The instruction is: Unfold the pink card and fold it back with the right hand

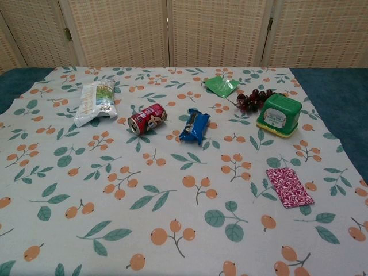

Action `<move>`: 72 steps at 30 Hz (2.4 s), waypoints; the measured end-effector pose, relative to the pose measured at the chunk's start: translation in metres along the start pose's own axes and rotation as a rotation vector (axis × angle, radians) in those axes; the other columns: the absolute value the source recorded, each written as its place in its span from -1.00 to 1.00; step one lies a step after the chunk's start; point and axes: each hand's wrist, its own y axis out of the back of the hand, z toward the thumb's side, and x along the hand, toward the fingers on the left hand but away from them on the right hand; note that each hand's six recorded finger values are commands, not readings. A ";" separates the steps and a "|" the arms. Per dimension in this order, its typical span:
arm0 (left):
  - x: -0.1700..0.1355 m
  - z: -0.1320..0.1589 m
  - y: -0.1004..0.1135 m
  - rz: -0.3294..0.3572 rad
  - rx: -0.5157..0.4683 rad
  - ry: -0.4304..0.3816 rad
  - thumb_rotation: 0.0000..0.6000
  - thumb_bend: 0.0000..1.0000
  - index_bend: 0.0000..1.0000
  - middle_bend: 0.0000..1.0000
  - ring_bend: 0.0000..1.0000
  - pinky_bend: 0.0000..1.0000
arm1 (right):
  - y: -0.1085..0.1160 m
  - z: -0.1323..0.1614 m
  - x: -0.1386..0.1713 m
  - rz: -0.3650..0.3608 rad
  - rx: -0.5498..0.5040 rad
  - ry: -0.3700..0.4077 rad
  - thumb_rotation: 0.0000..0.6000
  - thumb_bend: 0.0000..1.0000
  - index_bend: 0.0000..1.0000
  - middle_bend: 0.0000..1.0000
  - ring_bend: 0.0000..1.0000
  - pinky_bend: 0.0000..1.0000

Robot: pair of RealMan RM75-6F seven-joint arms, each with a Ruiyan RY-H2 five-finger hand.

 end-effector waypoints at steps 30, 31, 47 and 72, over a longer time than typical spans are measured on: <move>0.006 0.001 -0.004 -0.042 0.023 -0.019 1.00 -0.43 -0.71 -0.96 -0.91 -1.00 | -0.003 0.006 -0.005 0.030 -0.004 0.012 1.00 -0.77 -0.78 -0.84 -0.99 -1.00; 0.007 0.001 -0.004 -0.042 0.022 -0.019 1.00 -0.43 -0.70 -0.96 -0.91 -1.00 | -0.004 0.006 -0.006 0.034 -0.004 0.013 1.00 -0.77 -0.77 -0.84 -0.99 -1.00; 0.001 0.001 -0.005 -0.049 -0.004 -0.030 1.00 -0.43 -0.68 -0.96 -0.90 -1.00 | -0.046 0.061 -0.022 0.257 -0.115 0.166 0.38 -0.77 -0.43 -0.82 -1.00 -1.00; -0.010 -0.012 -0.009 -0.060 -0.037 -0.017 1.00 -0.43 -0.67 -0.96 -0.88 -1.00 | -0.148 0.129 -0.054 0.504 -0.023 0.315 -0.06 -0.77 -0.37 -0.80 -1.00 -1.00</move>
